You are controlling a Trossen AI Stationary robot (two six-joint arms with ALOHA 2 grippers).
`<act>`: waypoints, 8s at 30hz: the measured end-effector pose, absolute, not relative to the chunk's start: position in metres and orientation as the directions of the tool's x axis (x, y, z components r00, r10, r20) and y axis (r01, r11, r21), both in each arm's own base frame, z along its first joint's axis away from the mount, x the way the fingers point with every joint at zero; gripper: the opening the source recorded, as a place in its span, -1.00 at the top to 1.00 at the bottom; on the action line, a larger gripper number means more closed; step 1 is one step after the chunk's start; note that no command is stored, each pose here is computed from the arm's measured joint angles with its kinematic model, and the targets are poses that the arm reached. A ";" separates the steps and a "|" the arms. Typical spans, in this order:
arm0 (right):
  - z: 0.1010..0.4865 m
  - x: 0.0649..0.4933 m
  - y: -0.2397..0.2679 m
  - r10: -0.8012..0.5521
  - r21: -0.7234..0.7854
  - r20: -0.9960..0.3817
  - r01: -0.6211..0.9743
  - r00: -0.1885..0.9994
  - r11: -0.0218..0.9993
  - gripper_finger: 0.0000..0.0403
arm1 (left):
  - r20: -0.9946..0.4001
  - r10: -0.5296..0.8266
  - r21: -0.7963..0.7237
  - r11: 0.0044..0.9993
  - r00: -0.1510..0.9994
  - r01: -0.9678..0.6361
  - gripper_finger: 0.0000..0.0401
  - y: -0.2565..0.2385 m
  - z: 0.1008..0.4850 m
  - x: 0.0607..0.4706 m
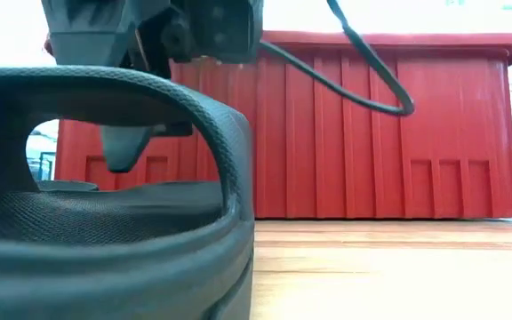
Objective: Pick and place slides into bin
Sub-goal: Put the black slide into the red bin
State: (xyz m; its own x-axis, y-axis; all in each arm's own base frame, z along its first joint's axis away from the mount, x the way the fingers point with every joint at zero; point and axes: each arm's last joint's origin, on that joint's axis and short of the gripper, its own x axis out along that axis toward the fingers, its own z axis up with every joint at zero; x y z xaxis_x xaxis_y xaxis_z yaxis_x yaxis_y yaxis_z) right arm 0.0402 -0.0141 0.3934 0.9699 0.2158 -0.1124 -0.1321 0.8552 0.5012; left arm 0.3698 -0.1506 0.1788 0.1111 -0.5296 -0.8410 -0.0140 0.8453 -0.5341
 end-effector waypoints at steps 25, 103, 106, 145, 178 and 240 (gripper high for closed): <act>0.394 0.040 -0.015 0.210 0.444 -0.111 -0.140 0.971 0.885 1.00 | -0.579 -0.776 -0.754 0.627 0.251 0.196 0.98 -0.177 0.252 0.378; 0.363 0.231 -0.080 -0.553 -0.749 -0.327 0.146 0.766 0.646 0.00 | -0.259 -0.418 -0.773 0.630 0.871 0.073 1.00 0.202 0.385 0.390; 0.360 0.238 -0.083 -0.567 -0.772 -0.320 0.138 0.759 0.620 0.00 | -0.257 -0.428 -0.767 0.635 0.866 0.086 1.00 0.197 0.386 0.392; 0.319 0.223 -0.036 -0.706 -0.504 -0.655 0.540 0.269 0.674 0.99 | -0.136 -0.258 -0.438 0.882 0.957 0.175 -0.10 0.154 0.498 0.289; 0.270 0.239 -0.018 -0.255 -0.166 -0.966 0.635 0.051 0.755 0.51 | -0.203 -0.210 -0.381 0.916 0.956 0.121 -0.09 0.141 0.516 0.222; 0.255 0.190 -0.167 0.552 0.675 -0.677 0.111 0.487 0.730 -0.02 | -0.367 -0.184 -0.370 0.928 0.912 0.038 -0.09 0.139 0.498 0.212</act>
